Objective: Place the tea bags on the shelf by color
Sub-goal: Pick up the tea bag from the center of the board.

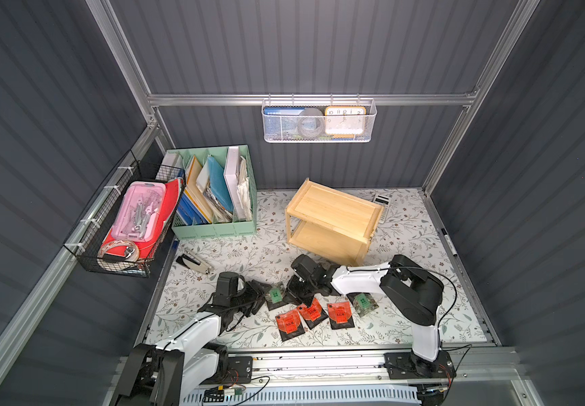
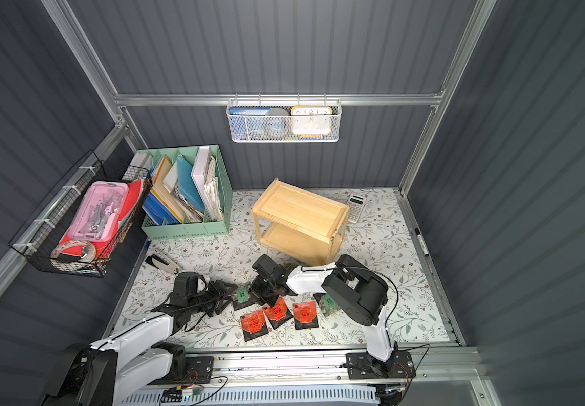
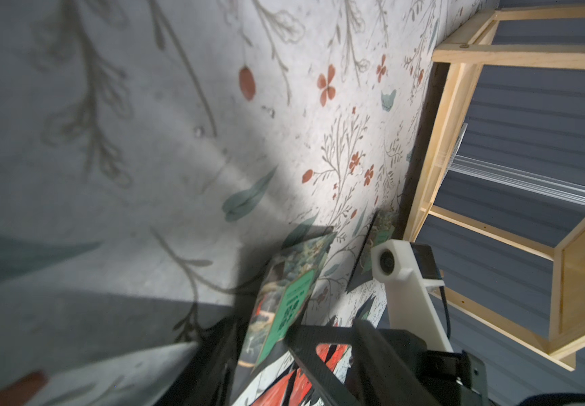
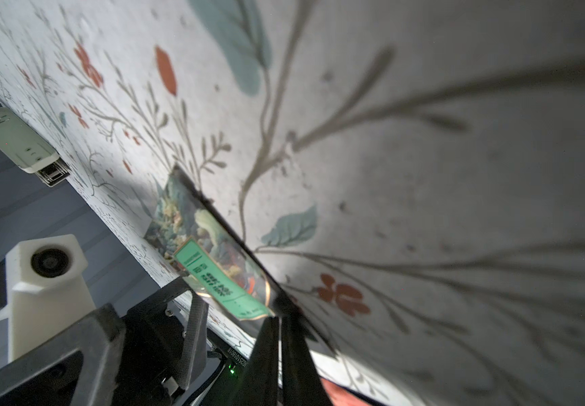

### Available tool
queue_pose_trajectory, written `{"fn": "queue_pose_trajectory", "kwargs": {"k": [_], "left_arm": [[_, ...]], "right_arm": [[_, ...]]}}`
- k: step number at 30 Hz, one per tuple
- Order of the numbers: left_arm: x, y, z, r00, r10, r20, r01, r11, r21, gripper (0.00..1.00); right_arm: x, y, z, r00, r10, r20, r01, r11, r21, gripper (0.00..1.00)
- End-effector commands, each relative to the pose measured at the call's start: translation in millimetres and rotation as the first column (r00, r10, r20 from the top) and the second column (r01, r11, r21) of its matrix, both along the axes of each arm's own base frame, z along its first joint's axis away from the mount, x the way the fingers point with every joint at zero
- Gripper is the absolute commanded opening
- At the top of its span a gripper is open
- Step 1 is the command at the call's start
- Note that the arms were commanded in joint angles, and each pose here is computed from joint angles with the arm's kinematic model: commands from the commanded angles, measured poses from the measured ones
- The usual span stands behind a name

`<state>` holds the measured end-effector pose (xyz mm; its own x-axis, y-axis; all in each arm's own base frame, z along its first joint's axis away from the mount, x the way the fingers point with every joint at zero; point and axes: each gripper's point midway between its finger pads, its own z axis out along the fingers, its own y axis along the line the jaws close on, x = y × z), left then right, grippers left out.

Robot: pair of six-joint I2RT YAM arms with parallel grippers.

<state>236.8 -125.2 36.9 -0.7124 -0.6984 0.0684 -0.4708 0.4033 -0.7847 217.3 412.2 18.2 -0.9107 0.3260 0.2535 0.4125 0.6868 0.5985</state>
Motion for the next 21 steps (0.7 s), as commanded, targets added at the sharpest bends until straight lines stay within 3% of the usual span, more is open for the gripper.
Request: {"fn": "queue_pose_trajectory", "kwargs": {"k": [1, 6, 13, 21], "left_arm": [[-4.9, -3.7, -3.6, 1.0, -0.02, -0.007, 0.02, 1.0, -0.018, 0.55], [-1.2, -6.6, -0.3, 0.999, -0.032, 0.008, 0.032, 0.999, -0.03, 0.49], [1.6, -6.7, 3.1, 0.999, -0.037, 0.018, 0.037, 0.999, -0.024, 0.29], [1.4, -5.4, 3.6, 0.999, -0.034, 0.019, 0.034, 0.999, -0.014, 0.15]], "right_arm": [[-13.6, -17.0, -31.3, 0.998, -0.003, -0.061, -0.004, 0.994, -0.112, 0.1], [-12.2, -14.9, -28.8, 0.998, 0.003, -0.055, -0.009, 0.994, -0.105, 0.11], [-9.3, -13.7, -23.7, 0.999, 0.012, -0.038, -0.016, 0.995, -0.102, 0.12], [-6.5, -12.1, -15.3, 1.0, 0.025, -0.016, -0.026, 0.996, -0.09, 0.14]]}}
